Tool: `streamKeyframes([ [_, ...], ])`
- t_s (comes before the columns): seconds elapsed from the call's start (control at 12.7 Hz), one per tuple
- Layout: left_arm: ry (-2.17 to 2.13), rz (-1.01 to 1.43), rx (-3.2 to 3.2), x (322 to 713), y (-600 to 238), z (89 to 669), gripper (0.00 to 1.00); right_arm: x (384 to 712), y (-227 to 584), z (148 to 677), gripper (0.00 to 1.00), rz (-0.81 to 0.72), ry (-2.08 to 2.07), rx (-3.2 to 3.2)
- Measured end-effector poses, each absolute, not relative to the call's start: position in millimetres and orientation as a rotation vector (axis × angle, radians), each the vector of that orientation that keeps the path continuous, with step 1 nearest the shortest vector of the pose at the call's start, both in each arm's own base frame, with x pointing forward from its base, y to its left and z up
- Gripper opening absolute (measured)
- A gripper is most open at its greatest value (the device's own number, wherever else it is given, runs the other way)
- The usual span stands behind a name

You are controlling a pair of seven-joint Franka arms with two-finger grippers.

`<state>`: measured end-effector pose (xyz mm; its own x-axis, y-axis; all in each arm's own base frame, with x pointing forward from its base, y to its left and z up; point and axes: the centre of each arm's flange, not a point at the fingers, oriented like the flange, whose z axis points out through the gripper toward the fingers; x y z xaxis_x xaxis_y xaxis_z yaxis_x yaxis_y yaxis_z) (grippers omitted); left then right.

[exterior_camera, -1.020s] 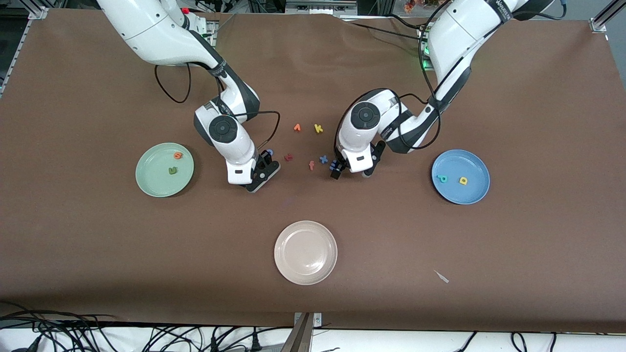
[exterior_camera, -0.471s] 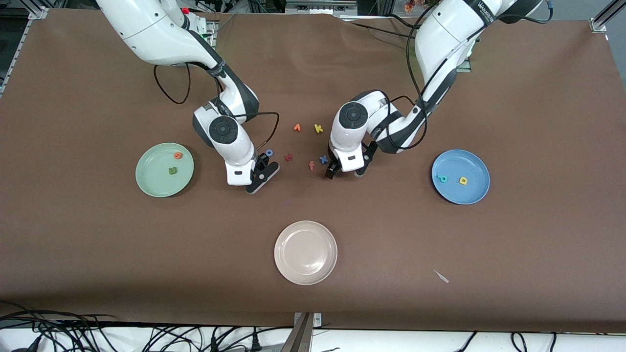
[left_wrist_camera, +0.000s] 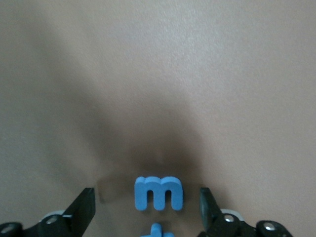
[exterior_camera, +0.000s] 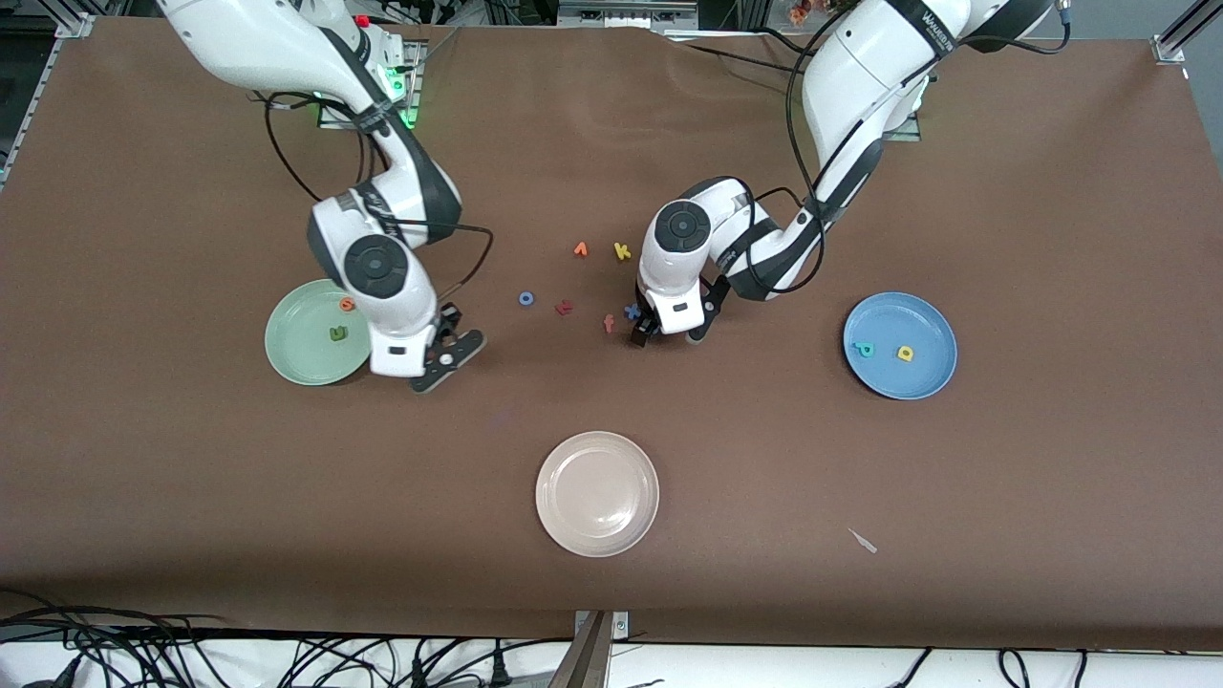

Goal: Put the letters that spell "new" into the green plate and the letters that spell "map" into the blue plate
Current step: 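Grasp the pink w and blue m with the right and left grippers, then put the w and m on the green and blue plates with both grippers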

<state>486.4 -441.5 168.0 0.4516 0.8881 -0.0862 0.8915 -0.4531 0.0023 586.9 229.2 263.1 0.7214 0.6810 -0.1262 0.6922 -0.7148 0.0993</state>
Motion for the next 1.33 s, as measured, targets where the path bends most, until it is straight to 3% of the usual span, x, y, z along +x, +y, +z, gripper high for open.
streamKeyframes([
  [0.24, 1.62, -0.112, 2.632, 488, -443, 166, 0.84, 588, 183, 272, 0.27, -0.147, 1.089, 2.762],
  [0.47, 1.609, -0.095, 2.627, 492, -445, 171, 0.55, 570, 118, 251, 0.27, -0.066, 1.071, 2.762],
  [0.55, 1.593, -0.08, 2.639, 492, -446, 171, 0.54, 558, 94, 238, 0.27, -0.033, 1.073, 2.762],
  [0.71, 1.573, -0.059, 2.648, 492, -447, 175, 0.41, 534, 48, 213, 0.27, 0.02, 1.09, 2.752],
  [0.86, 1.572, -0.057, 2.65, 492, -447, 173, 0.41, 517, 29, 198, 0.27, 0.043, 1.097, 2.75],
  [1.33, 1.419, -0.058, 2.837, 511, -418, 174, 0.41, 510, 18, 194, 0.27, 0.027, 1.074, 2.758],
])
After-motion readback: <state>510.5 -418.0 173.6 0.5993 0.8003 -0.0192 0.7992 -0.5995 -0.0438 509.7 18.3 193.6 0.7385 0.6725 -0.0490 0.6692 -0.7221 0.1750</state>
